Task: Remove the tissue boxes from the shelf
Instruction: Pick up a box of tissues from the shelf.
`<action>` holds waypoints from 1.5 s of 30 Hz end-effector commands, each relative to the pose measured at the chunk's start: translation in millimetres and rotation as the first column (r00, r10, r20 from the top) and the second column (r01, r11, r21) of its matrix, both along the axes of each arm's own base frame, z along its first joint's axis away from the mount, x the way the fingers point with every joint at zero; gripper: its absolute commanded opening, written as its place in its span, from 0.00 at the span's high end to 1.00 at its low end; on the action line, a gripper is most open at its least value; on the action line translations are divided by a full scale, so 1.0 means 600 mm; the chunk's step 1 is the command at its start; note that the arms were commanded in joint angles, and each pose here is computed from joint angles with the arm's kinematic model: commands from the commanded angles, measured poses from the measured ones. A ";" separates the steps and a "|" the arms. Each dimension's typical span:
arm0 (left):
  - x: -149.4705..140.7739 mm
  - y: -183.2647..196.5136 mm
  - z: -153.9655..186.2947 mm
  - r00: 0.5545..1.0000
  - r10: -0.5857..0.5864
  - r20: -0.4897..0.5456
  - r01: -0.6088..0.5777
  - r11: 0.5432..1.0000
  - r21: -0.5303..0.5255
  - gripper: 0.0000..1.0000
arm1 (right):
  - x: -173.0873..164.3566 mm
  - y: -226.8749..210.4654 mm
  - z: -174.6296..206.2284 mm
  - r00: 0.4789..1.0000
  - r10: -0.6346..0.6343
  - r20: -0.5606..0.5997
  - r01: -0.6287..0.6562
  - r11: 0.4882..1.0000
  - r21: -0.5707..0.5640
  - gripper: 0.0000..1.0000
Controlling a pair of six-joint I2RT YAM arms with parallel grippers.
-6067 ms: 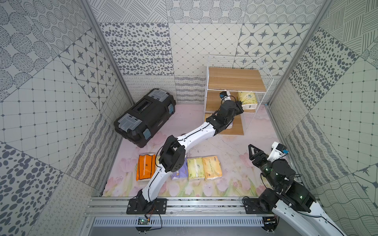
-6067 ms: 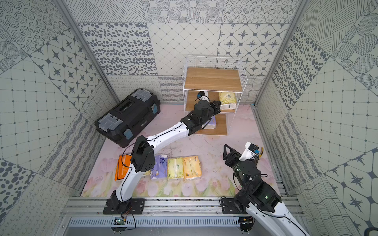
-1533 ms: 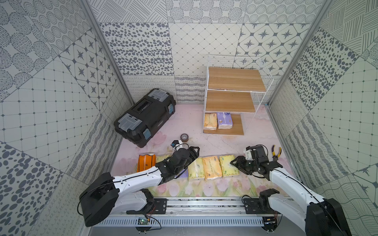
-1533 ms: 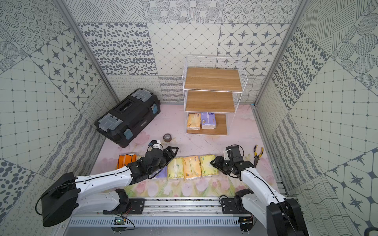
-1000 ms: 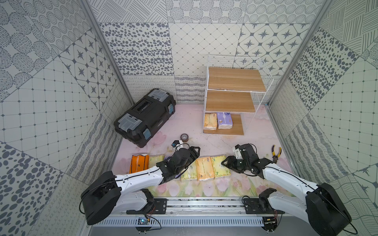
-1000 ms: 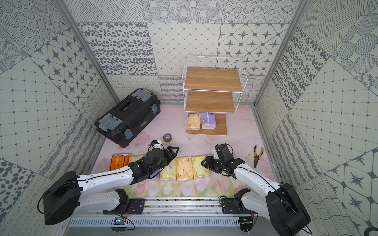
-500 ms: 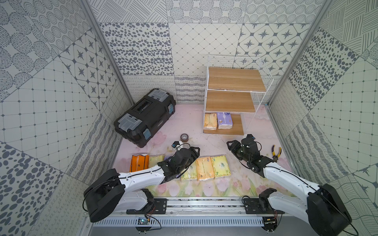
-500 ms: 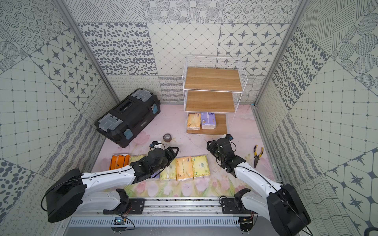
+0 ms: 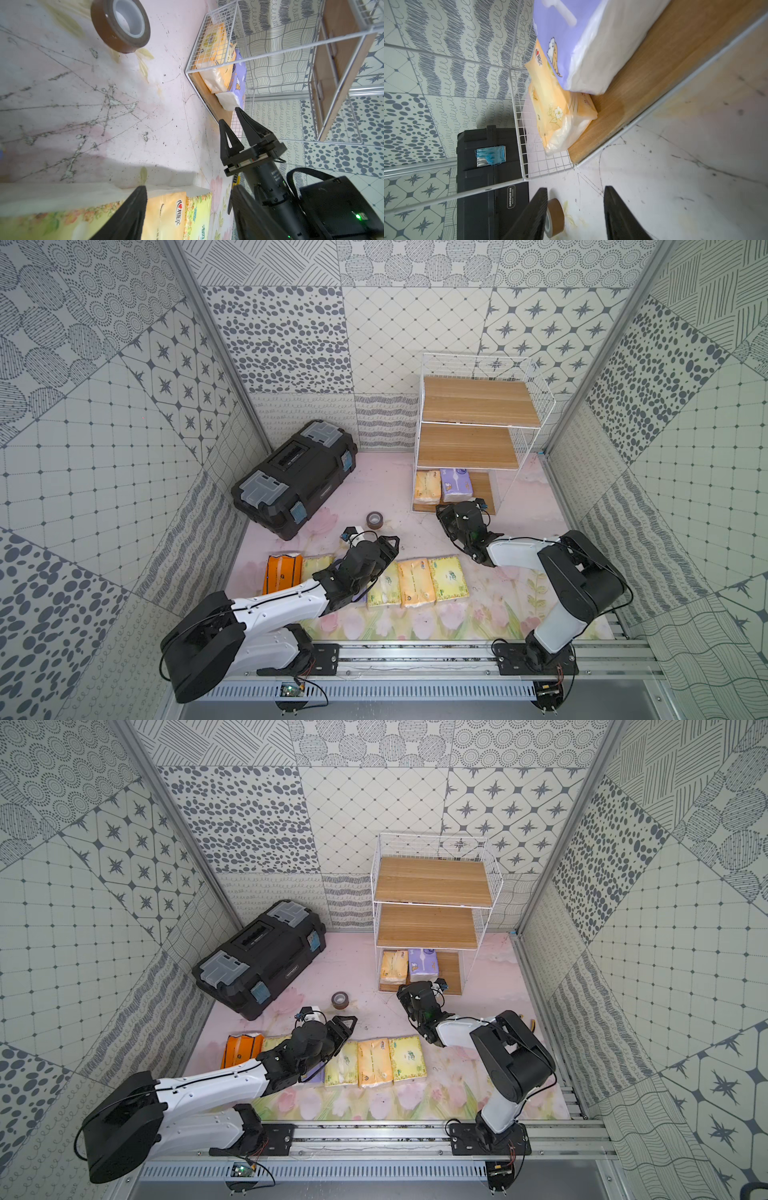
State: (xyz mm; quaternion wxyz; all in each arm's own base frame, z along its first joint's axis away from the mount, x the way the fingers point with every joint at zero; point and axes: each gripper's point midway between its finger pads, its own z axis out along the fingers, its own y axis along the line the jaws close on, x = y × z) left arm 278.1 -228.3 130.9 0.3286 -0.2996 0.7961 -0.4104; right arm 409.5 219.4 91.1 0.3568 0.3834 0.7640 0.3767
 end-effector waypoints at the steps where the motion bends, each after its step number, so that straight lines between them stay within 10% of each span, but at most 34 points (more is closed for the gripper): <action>1: 0.011 0.009 0.027 0.998 0.011 0.070 -0.011 1.000 -0.003 0.31 | 0.037 0.013 0.039 0.993 -0.075 0.091 0.068 0.995 0.075 0.53; 21: 0.009 0.049 0.033 0.995 0.036 0.092 -0.038 0.999 0.024 0.30 | 0.101 0.025 -0.011 0.979 -0.198 0.045 0.195 0.979 0.068 0.59; 36: 0.003 0.070 0.008 0.996 0.075 0.045 -0.076 0.997 0.022 0.30 | 0.107 0.041 0.001 0.987 -0.153 0.057 0.148 0.986 0.072 1.00; 45: 0.004 0.065 -0.010 0.996 0.089 -0.001 -0.089 0.995 -0.040 0.27 | 0.073 0.044 0.045 0.993 -0.086 0.083 0.076 0.991 0.114 1.00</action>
